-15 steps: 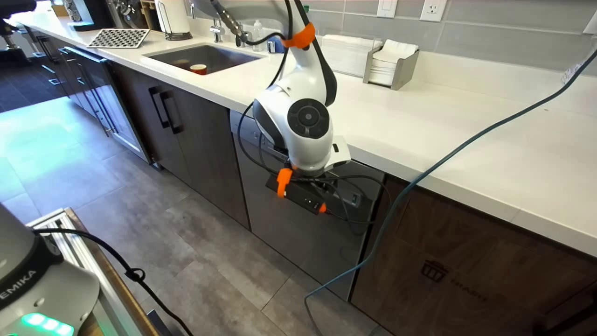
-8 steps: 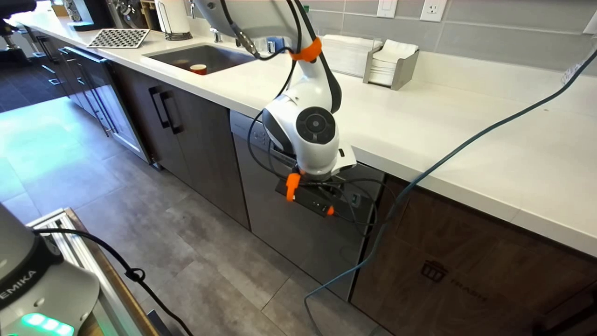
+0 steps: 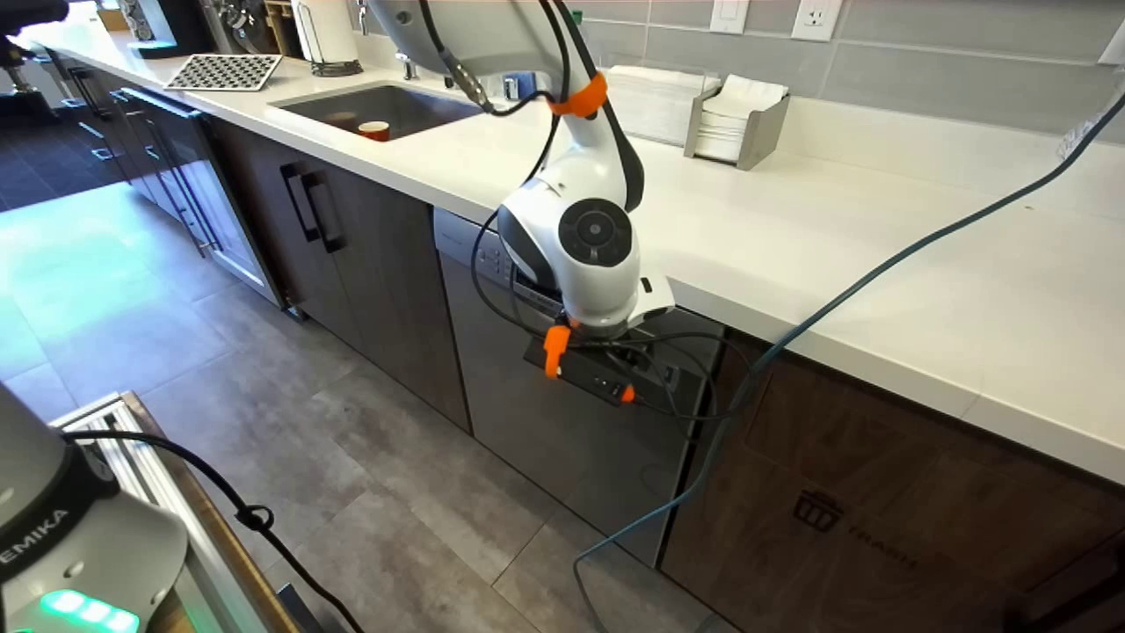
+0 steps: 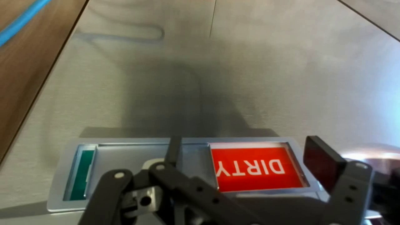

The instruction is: Slide the tab on the dishwasher

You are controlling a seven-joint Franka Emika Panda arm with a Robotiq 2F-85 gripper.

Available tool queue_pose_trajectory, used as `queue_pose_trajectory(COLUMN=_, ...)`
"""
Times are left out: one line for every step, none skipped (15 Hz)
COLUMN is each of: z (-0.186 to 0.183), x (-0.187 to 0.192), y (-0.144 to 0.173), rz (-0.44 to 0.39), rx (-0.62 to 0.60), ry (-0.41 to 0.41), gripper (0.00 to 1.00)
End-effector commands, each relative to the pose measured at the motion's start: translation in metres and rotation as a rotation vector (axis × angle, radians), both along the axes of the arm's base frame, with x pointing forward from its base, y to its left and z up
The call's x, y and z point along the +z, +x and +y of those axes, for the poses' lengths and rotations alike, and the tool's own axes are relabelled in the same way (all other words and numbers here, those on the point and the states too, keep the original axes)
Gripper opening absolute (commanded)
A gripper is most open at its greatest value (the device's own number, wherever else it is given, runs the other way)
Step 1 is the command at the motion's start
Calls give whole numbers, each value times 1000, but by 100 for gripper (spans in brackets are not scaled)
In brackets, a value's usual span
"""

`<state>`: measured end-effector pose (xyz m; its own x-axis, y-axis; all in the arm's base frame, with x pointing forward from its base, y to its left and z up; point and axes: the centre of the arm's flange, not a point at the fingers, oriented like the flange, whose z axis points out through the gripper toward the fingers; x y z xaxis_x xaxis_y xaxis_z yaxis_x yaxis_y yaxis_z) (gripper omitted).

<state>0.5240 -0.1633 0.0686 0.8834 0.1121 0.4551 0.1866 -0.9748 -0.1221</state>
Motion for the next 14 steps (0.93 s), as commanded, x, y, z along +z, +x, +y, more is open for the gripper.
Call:
queue_pose_trajectory(z=4, x=-1, y=5, rz=-28, rx=-6, ry=-31, gripper=100)
queue_pose_trajectory(z=5, x=-1, y=5, rz=-29, rx=-5, ry=-31, gripper=100)
queue_pose_trajectory(z=5, x=-1, y=5, rz=-30, rx=-5, ry=-32, gripper=100)
queue_pose_trajectory(z=5, x=-1, y=5, rz=-30, rx=-5, ry=-32, gripper=96)
queue_pose_trajectory(z=5, x=-1, y=5, rz=-31, rx=-5, ry=-32, gripper=90)
queue_pose_trajectory(z=5, x=-1, y=5, rz=-31, rx=-7, ry=-32, gripper=86)
queue_pose_trajectory(z=5, x=-1, y=5, rz=-31, rx=-7, ry=-32, gripper=84)
queue_pose_trajectory(z=5, x=0, y=4, rz=-30, rx=-9, ry=-34, gripper=77)
queue_pose_trajectory(z=5, x=0, y=4, rz=-30, rx=-9, ry=-35, gripper=75)
queue_pose_trajectory(z=5, x=0, y=4, rz=-28, rx=-8, ry=-35, gripper=73)
queue_pose_trajectory(z=5, x=0, y=4, rz=-28, rx=-8, ry=-38, gripper=59)
queue_pose_trajectory(z=5, x=0, y=4, rz=-28, rx=-7, ry=-39, gripper=56)
queue_pose_trajectory(z=5, x=1, y=4, rz=-28, rx=-7, ry=-40, gripper=54)
queue_pose_trajectory(z=5, x=1, y=4, rz=-28, rx=-8, ry=-43, gripper=44)
